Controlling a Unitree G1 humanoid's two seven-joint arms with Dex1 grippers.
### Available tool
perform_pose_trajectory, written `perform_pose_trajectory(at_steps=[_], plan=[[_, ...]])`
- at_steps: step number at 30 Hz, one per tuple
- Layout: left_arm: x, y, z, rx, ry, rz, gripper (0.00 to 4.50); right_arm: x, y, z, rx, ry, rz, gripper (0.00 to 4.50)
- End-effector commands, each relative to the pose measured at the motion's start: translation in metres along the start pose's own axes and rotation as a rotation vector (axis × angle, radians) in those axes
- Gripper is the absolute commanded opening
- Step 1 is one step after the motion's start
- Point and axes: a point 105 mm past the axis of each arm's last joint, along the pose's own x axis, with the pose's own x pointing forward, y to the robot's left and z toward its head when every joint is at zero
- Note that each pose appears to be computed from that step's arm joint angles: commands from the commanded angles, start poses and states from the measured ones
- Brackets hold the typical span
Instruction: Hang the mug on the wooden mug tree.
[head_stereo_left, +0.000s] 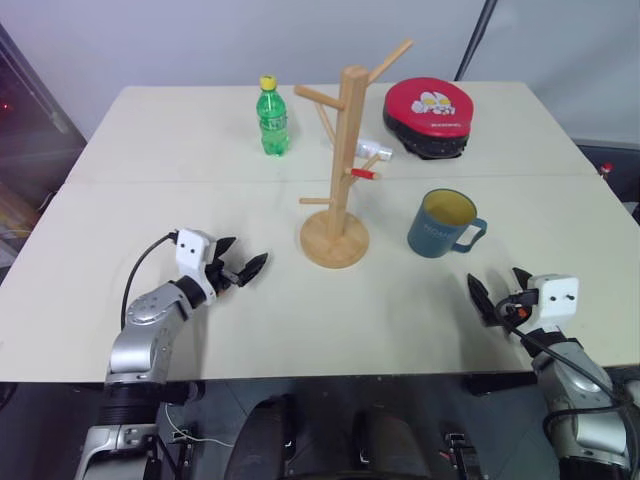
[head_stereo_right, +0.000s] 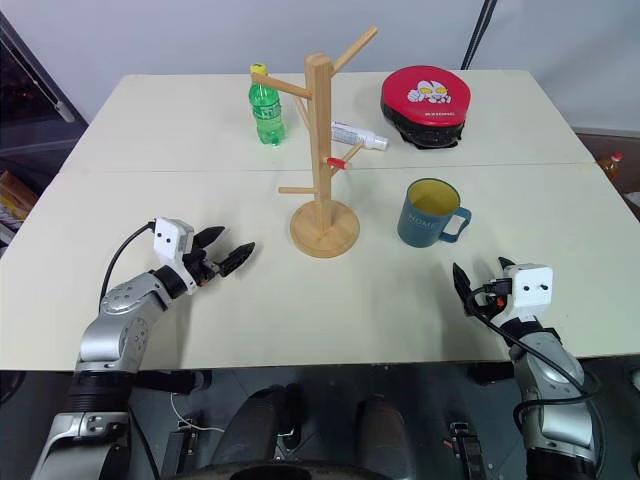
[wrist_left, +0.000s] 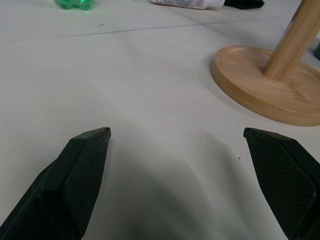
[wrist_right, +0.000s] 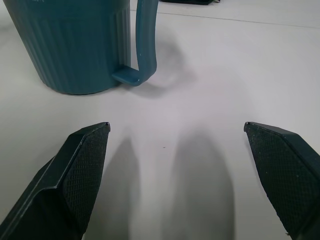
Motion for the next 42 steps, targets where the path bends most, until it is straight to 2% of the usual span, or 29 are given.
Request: perform_pose_trajectory(at_steps=[1, 11, 16, 22, 28, 34, 42], plan=[[-0.002, -0.002, 0.011, 0.045, -0.027, -0.003, 4.50, -0.002, -0.008, 0.011, -0.020, -0.043, -0.019, 4.46], [-0.007, -0.001, 0.009, 0.044, -0.038, 0.002, 4.50, 0.000, -0.007, 0.012, -0.029, -0.040, -0.003, 4.46], [-0.019, -0.036, 0.020, 0.065, -0.087, -0.207, 4.50, 0.001, 0.001, 0.014, -0.027, -0.041, 0.036, 4.46], [-0.032, -0.093, 0.018, 0.110, -0.026, -0.531, 4.50, 0.003, 0.004, 0.025, -0.026, -0.065, 0.062, 4.46], [-0.023, -0.121, 0.029, 0.155, -0.049, -0.660, 4.50, 0.012, 0.005, 0.042, -0.049, -0.108, 0.056, 4.46], [-0.018, -0.128, 0.034, 0.163, -0.072, -0.683, 4.50, 0.024, -0.001, 0.054, -0.065, -0.138, 0.010, 4.46], [-0.019, -0.122, 0.034, 0.181, -0.084, -0.667, 4.50, 0.033, 0.002, 0.054, -0.072, -0.132, 0.000, 4.46]])
